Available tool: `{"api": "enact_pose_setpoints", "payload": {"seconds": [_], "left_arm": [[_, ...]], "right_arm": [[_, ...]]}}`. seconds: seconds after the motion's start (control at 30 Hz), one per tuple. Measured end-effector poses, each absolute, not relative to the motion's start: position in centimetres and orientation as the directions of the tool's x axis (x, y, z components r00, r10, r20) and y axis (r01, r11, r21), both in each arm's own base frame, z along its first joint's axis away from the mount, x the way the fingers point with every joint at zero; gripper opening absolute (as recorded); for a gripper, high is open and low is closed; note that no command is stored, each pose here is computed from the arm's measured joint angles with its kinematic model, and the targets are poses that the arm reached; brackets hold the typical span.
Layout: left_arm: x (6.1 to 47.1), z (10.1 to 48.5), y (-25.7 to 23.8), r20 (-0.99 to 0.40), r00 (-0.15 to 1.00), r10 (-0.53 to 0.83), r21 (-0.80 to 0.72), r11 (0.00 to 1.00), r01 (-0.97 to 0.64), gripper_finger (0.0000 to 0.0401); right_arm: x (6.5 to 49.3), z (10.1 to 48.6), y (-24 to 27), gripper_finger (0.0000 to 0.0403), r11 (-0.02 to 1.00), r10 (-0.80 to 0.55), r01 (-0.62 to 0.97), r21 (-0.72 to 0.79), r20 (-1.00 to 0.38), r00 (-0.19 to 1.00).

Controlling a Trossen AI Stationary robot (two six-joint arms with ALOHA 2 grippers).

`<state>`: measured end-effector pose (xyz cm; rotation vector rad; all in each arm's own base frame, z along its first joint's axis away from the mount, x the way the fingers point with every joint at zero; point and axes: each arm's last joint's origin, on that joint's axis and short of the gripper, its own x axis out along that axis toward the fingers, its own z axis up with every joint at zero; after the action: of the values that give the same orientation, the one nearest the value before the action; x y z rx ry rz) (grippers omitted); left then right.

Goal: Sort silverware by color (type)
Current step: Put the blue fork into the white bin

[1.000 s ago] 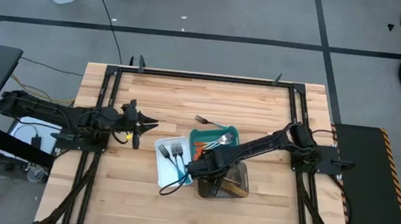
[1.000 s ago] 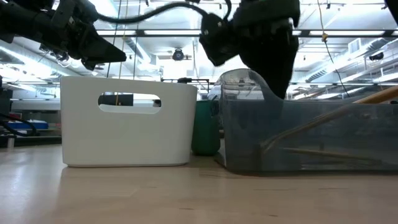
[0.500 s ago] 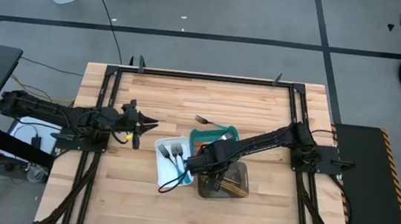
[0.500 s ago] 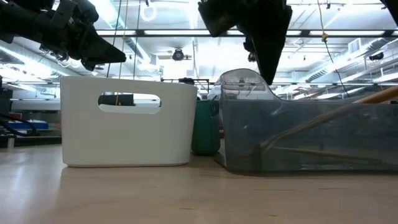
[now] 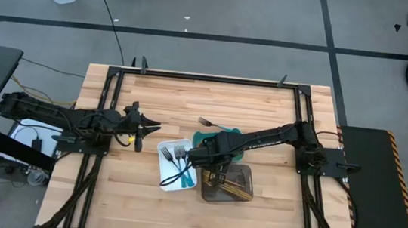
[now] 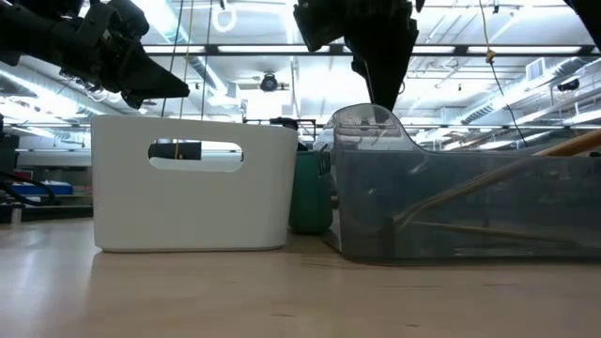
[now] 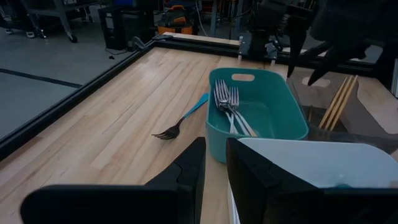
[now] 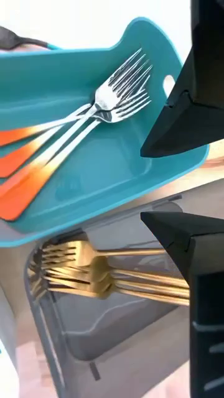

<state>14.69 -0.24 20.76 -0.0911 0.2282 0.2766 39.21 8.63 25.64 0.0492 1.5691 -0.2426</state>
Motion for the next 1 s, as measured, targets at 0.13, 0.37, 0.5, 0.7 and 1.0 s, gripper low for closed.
{"api": "enact_pose_setpoints", "payload": {"seconds": [0.13, 0.37, 0.5, 0.7, 1.0], "left_arm": [[14.7, 20.8, -0.2, -0.236, 0.936, 0.260, -0.058, 0.958, -0.281, 0.0071], [14.7, 20.7, -0.2, -0.236, 0.936, 0.260, -0.057, 0.958, -0.281, 0.0071], [14.7, 20.7, -0.2, -0.236, 0.936, 0.260, -0.057, 0.958, -0.281, 0.0071], [14.7, 20.7, -0.2, -0.237, 0.936, 0.260, -0.057, 0.958, -0.281, 0.0071], [14.7, 20.7, -0.2, -0.238, 0.936, 0.260, -0.057, 0.958, -0.281, 0.0071]], "right_arm": [[39.3, 25.6, 8.2, 0.0157, 0.983, -0.116, 0.142, -0.118, -0.993, -0.025], [39.5, 25.6, 6.6, 0.0153, 0.987, -0.115, 0.109, -0.117, -0.993, -0.031], [39.7, 25.6, 5.6, 0.0153, 0.989, -0.114, 0.089, -0.116, -0.993, -0.034], [39.3, 26.4, 3.7, 0.0152, 0.988, -0.122, 0.091, -0.127, -0.991, -0.058], [38.6, 28.7, -0.3, 0.0152, 0.981, -0.157, 0.119, -0.153, -0.987, 0.020]]}}
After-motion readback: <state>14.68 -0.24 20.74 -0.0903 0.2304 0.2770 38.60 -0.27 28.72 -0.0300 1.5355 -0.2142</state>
